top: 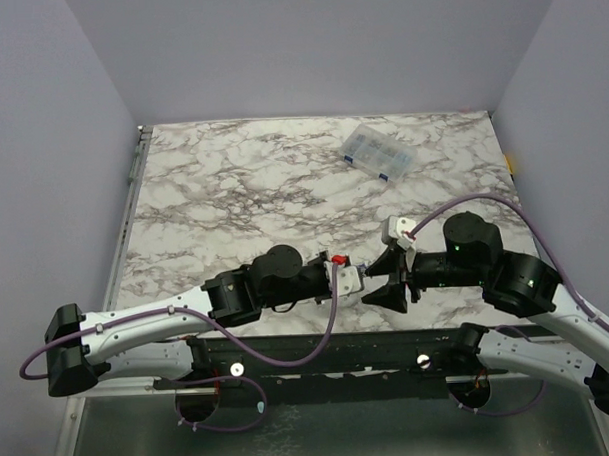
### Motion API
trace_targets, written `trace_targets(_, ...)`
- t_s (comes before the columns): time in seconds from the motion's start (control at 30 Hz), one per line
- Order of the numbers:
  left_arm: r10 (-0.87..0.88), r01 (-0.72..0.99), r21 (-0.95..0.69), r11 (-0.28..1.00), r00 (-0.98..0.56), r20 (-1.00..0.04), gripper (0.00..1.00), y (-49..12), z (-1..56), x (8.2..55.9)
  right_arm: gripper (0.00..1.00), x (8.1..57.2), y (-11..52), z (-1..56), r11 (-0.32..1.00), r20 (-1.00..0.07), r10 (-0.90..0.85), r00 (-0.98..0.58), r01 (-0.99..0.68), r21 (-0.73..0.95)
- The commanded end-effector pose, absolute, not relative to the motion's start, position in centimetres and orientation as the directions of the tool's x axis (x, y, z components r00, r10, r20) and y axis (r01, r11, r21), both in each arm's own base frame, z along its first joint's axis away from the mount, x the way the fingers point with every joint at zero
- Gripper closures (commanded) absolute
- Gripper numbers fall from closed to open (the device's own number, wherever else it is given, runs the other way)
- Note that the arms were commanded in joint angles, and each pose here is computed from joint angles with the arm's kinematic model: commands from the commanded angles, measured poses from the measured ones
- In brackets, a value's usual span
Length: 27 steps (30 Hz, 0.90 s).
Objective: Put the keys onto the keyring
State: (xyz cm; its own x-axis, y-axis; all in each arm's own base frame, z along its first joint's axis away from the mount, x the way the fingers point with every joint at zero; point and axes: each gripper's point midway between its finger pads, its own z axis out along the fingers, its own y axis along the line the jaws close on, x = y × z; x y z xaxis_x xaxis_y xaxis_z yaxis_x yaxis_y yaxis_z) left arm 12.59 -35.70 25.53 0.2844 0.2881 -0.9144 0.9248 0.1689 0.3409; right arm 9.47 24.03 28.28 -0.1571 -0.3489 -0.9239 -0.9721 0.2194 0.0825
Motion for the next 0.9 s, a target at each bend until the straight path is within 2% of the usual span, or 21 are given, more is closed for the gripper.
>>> trace_targets(0.0,0.127,0.916,0.338,0.216,0.317,-0.94,1.0,-35.8,30.0,12.0,0.38,10.7,24.6,28.2,0.263,-0.941,-0.301,-0.153,-0.962,0.073)
trace_targets(0.27,0.121,0.89,0.362,0.279,0.341,-0.932,1.0,-35.4,31.1,13.0,0.37,11.3,24.2,27.9,0.305,-0.985,-0.157,-0.066,-0.952,0.015)
trace_targets(0.5,0.146,0.851,0.41,0.329,0.383,-0.912,1.0,-35.2,32.3,14.3,0.34,13.1,23.6,27.4,0.396,-0.997,-0.058,0.051,-0.916,-0.07)
trace_targets(0.87,0.129,0.829,0.414,0.376,0.396,-0.909,1.0,-35.6,33.3,15.2,0.34,12.7,24.8,29.0,0.361,-0.98,0.122,0.156,-0.927,-0.102)
